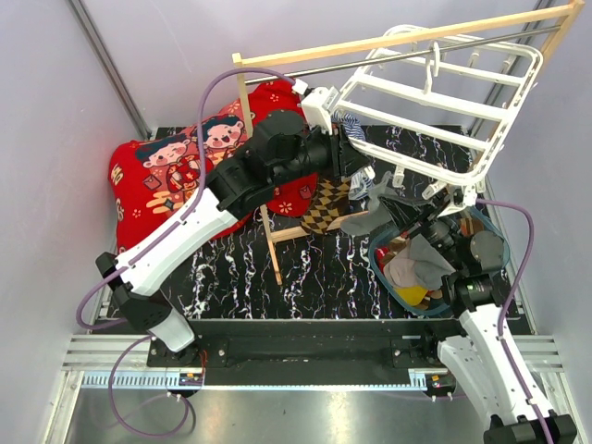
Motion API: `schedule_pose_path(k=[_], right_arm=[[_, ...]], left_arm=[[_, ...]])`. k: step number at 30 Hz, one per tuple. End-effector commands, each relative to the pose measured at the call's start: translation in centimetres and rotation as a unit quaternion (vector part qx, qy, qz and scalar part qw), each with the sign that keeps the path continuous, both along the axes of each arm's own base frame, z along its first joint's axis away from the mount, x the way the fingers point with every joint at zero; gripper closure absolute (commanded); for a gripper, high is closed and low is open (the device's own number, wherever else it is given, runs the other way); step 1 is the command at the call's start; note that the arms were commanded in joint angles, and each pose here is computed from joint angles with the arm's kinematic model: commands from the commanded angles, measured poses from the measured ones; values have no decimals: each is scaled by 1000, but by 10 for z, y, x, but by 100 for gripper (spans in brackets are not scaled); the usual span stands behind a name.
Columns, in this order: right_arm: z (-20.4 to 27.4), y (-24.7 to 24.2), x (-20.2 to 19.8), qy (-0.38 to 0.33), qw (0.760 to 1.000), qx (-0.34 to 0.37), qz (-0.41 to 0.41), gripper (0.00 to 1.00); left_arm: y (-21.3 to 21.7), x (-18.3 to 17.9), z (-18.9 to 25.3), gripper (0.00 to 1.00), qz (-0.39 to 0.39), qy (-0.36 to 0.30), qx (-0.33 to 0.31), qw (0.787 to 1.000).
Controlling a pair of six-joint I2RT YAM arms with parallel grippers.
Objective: Clip the socks to the hanger
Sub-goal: Clamp the sock onto the hanger.
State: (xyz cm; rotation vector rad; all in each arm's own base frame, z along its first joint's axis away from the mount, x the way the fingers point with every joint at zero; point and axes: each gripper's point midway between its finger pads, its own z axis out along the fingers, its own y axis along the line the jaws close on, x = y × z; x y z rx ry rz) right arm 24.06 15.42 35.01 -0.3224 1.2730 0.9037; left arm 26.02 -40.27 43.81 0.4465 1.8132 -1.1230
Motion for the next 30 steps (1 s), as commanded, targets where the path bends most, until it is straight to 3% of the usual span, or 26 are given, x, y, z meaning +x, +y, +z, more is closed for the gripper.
schedule_pose_path(k=[1, 30], right_arm=[[41, 2, -9, -89, 996, 0, 6, 100], [67, 5, -3, -108, 994, 27, 20, 100]], left_arm=[[-1, -2, 28, 100, -2, -21, -29, 999], [-5, 4, 14, 100, 1, -23, -3, 1000]])
